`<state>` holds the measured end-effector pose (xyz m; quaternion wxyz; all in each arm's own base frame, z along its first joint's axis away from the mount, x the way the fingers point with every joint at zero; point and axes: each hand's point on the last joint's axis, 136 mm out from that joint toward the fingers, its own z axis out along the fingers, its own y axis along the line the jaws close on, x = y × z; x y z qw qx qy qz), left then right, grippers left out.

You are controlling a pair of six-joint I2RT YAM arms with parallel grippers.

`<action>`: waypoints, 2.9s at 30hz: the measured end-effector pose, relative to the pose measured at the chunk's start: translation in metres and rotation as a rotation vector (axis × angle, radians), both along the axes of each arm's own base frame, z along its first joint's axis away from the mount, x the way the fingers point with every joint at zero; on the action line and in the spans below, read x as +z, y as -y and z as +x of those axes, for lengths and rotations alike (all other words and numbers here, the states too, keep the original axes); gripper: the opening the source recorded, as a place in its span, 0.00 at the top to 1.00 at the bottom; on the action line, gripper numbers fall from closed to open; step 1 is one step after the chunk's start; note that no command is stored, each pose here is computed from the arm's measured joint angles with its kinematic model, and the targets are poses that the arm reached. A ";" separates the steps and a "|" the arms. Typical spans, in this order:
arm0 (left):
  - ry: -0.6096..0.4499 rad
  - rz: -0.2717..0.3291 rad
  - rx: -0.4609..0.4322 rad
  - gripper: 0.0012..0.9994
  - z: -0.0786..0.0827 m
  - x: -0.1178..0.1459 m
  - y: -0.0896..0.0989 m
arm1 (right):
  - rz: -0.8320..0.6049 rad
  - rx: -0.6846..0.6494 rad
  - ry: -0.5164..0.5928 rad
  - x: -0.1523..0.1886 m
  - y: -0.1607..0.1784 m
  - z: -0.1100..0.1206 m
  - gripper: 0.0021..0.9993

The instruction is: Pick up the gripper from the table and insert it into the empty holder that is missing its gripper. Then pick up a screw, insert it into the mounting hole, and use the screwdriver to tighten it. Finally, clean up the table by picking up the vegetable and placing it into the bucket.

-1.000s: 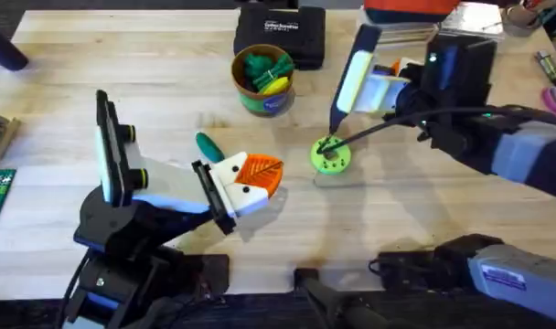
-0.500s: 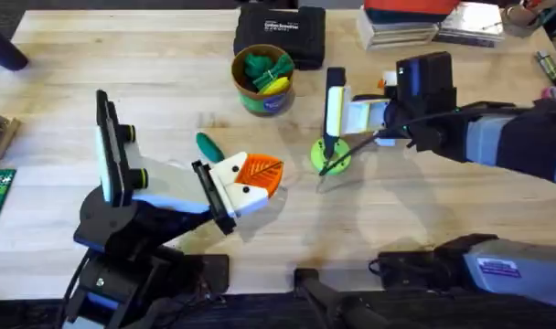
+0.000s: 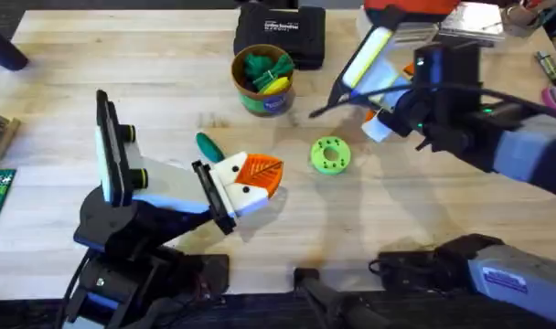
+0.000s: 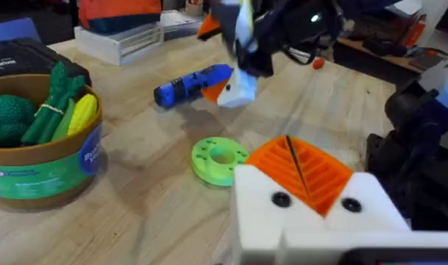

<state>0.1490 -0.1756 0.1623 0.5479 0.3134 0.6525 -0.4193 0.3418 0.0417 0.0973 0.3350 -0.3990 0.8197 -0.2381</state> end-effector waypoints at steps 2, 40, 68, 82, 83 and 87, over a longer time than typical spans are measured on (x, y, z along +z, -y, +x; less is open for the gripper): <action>0.000 0.000 0.000 1.00 0.000 0.000 0.000 | 0.098 -0.075 0.043 0.020 0.001 -0.004 0.01; 0.003 0.001 0.000 0.03 0.000 0.000 0.000 | 0.866 -0.270 -0.622 0.083 -0.102 -0.150 0.01; -0.774 0.583 0.805 0.01 0.068 0.000 -0.116 | 0.875 -0.214 -0.514 0.108 -0.104 -0.131 0.01; -1.259 0.391 1.061 0.01 0.107 -0.059 -0.118 | 0.870 -0.219 -0.512 0.107 -0.102 -0.131 0.01; -1.291 0.389 1.076 0.01 0.107 -0.064 -0.118 | 0.869 -0.219 -0.512 0.107 -0.102 -0.131 0.01; -1.405 0.388 1.143 0.01 0.106 -0.086 -0.119 | 0.869 -0.219 -0.512 0.107 -0.102 -0.131 0.01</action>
